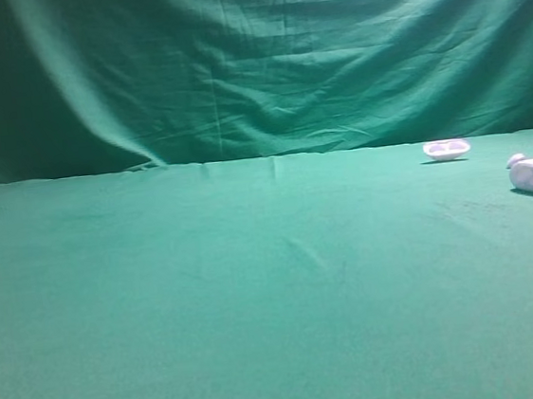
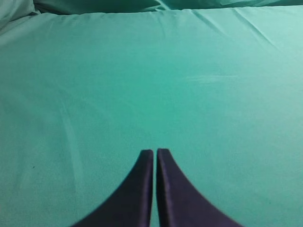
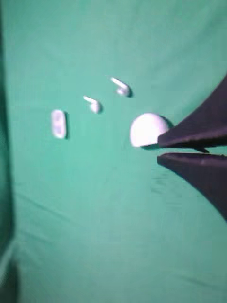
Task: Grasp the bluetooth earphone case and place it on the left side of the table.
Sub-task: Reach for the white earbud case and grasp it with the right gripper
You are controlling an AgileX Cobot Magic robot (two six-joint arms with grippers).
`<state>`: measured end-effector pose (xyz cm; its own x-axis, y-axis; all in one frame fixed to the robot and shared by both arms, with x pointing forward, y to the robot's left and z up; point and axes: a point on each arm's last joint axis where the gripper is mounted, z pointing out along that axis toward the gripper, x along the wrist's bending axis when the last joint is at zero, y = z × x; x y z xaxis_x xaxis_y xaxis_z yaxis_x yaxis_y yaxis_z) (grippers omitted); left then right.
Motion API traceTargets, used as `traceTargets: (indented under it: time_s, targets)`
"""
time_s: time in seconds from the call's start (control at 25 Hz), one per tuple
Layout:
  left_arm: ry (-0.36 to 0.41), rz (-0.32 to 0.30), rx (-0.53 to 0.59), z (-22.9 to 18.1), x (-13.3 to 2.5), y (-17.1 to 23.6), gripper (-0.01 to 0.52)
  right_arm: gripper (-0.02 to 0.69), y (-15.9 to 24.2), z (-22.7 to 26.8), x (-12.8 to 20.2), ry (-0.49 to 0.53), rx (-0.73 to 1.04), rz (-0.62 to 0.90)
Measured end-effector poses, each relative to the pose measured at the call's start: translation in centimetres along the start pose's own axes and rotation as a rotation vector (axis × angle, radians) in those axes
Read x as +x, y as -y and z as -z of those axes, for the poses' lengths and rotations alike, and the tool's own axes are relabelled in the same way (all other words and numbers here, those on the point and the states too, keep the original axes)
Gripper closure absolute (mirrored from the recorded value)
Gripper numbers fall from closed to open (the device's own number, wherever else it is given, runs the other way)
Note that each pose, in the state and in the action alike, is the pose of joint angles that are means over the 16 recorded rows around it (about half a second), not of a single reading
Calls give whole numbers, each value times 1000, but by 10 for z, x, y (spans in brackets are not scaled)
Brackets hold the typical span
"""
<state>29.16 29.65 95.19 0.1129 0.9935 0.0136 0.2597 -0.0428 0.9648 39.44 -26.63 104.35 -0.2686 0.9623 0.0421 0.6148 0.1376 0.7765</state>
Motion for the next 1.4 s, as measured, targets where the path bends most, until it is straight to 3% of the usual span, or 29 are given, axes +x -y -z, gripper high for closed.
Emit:
traceTargets:
  time_s: [0.28, 0.44, 0.92, 1.08, 1.2, 1.4]
  targets:
    - [0, 0, 0, 0, 0, 0, 514, 659, -25, -48, -3, -50, 296, 78]
    - [0, 0, 0, 0, 0, 0, 514, 613, -37, -79, -7, -49, 395, 117]
    - [0, 0, 0, 0, 0, 0, 514, 226, -38, -163, -17, -28, 545, 179]
    - [0, 0, 0, 0, 0, 0, 514, 143, -31, -182, -19, -27, 566, 180]
    - [0, 0, 0, 0, 0, 0, 514, 140, -26, -192, -20, -26, 574, 181]
    - [0, 0, 0, 0, 0, 0, 514, 213, -22, -201, -21, -25, 584, 183]
